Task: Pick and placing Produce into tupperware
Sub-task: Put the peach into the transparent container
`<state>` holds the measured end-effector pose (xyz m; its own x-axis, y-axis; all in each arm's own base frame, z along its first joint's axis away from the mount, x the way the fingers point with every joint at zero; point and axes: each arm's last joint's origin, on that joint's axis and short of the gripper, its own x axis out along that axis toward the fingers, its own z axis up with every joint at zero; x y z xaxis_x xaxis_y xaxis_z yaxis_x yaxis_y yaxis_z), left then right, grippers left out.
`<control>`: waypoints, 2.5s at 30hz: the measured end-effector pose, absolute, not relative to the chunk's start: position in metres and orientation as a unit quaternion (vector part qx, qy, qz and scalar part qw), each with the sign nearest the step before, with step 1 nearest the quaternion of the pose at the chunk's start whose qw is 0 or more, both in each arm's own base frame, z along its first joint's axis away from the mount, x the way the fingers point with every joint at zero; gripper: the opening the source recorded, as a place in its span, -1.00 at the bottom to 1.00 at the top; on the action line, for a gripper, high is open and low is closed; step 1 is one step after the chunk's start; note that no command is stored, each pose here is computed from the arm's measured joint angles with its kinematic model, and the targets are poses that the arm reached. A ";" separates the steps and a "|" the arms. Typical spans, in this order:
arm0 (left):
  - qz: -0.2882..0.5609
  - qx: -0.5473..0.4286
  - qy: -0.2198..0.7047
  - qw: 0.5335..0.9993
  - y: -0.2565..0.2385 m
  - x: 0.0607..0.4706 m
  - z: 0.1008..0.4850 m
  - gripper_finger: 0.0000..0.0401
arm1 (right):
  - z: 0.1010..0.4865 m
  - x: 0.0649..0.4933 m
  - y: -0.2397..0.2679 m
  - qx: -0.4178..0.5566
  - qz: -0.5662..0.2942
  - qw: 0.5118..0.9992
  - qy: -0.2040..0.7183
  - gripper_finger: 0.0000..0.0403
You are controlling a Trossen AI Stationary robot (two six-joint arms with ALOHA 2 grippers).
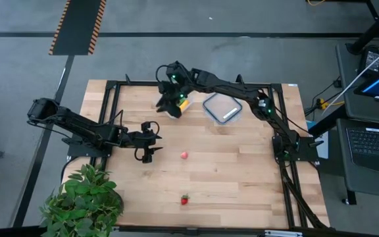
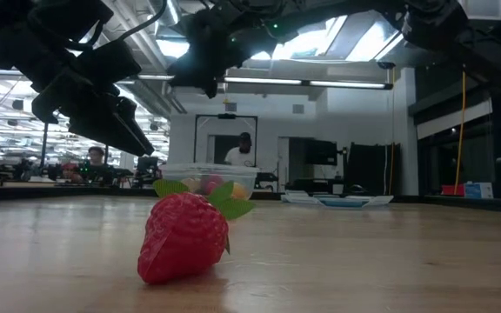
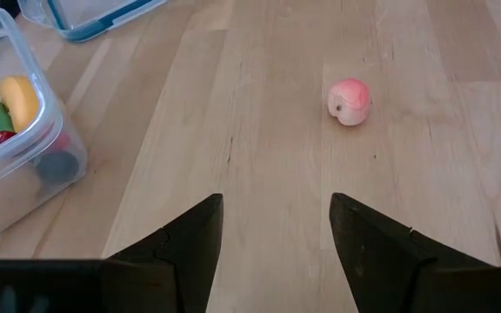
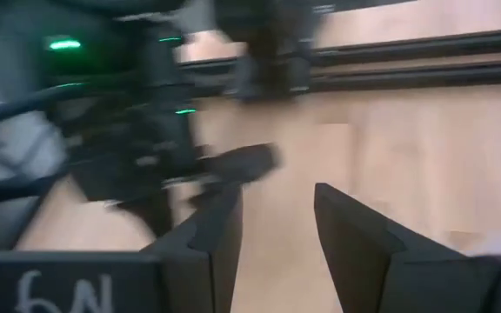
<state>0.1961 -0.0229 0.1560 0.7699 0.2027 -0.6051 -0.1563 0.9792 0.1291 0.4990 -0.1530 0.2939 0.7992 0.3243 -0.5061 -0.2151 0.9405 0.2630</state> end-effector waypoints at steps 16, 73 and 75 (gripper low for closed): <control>0.108 -0.023 0.279 0.954 -0.024 0.201 0.163 0.03 | 0.355 0.476 -0.068 0.035 0.137 0.947 0.287 -0.28; -0.002 -0.035 0.211 0.977 -0.044 0.240 0.176 0.03 | 0.186 0.236 0.012 0.024 -0.015 0.999 -0.017 -0.28; -0.004 -0.006 0.235 0.972 -0.046 0.251 0.174 0.03 | 0.183 0.236 0.012 0.026 -0.015 1.000 -0.003 -0.28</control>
